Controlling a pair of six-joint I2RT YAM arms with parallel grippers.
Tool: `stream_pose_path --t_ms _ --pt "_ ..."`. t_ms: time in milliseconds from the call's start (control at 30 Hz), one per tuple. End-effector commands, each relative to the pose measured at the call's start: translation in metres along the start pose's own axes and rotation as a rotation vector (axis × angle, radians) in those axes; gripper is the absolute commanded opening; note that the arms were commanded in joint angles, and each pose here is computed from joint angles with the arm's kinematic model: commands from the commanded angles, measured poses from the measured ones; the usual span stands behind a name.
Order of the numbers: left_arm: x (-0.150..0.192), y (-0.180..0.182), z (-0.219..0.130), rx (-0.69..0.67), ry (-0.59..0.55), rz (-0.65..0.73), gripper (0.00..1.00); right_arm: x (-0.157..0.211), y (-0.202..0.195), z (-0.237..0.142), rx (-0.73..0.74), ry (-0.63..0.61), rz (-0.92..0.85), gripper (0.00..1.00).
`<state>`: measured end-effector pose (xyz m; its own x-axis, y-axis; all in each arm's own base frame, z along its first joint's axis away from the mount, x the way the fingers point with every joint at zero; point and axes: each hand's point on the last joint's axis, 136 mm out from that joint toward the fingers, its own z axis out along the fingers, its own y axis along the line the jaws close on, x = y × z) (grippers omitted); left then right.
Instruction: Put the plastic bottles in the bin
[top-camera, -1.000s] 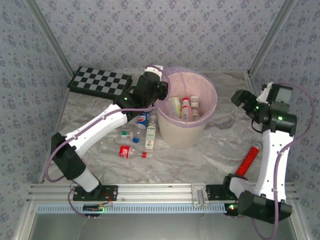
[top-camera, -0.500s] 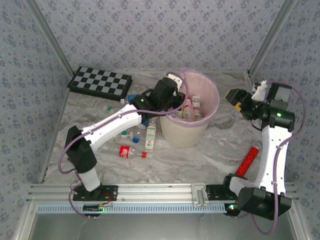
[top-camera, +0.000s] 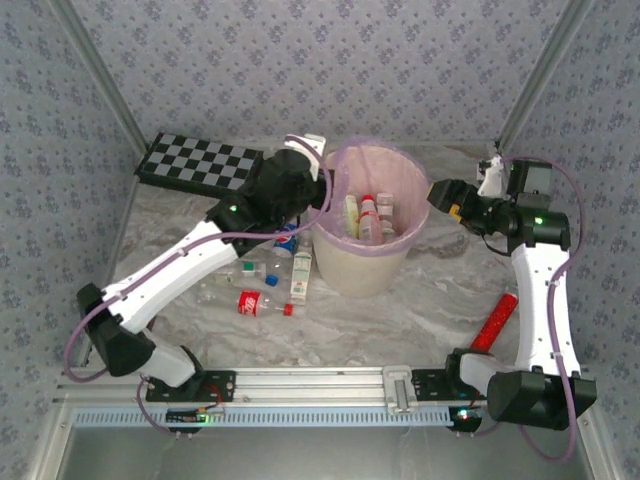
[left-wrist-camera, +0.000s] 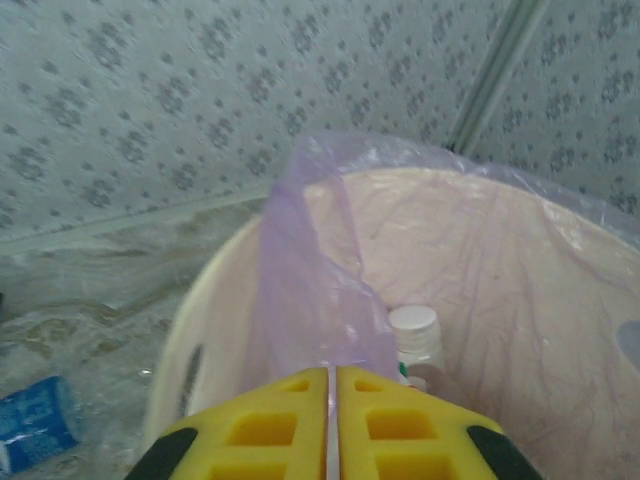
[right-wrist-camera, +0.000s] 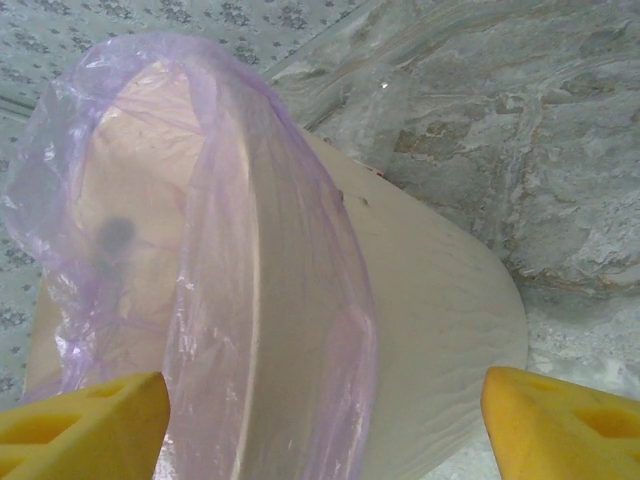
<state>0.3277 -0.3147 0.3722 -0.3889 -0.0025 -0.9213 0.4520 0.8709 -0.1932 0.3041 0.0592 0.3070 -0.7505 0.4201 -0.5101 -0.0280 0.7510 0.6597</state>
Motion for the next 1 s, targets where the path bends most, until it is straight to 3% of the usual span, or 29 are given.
stream_pose_path --t_ms 0,100,233,500,700,767,867,967 --pt "-0.008 0.019 -0.013 -0.051 -0.041 -0.018 0.09 -0.008 0.001 -0.005 0.030 -0.031 -0.048 0.83" --pt "-0.005 0.024 -0.020 -0.047 -0.035 -0.043 0.04 -0.007 0.001 -0.006 0.036 -0.032 -0.050 0.83" --pt "0.003 0.002 -0.024 0.051 0.034 0.011 0.03 -0.008 -0.003 -0.005 0.052 -0.032 -0.045 0.83" --pt "0.039 -0.010 0.015 0.079 0.248 0.094 0.38 -0.006 -0.002 -0.003 0.042 -0.019 -0.045 0.83" --pt "0.050 -0.012 0.039 0.098 0.308 0.060 0.46 -0.006 0.001 -0.005 0.037 -0.020 -0.055 0.83" --pt "0.050 -0.013 0.043 0.103 0.309 0.050 0.39 -0.006 0.002 -0.005 0.035 -0.021 -0.060 0.84" --pt "0.043 -0.017 0.041 0.123 0.277 0.035 0.18 -0.005 0.000 -0.003 0.038 -0.014 -0.061 0.84" --pt "0.033 -0.018 0.038 0.125 0.240 0.032 0.05 -0.003 -0.001 0.000 0.034 -0.006 -0.064 0.84"
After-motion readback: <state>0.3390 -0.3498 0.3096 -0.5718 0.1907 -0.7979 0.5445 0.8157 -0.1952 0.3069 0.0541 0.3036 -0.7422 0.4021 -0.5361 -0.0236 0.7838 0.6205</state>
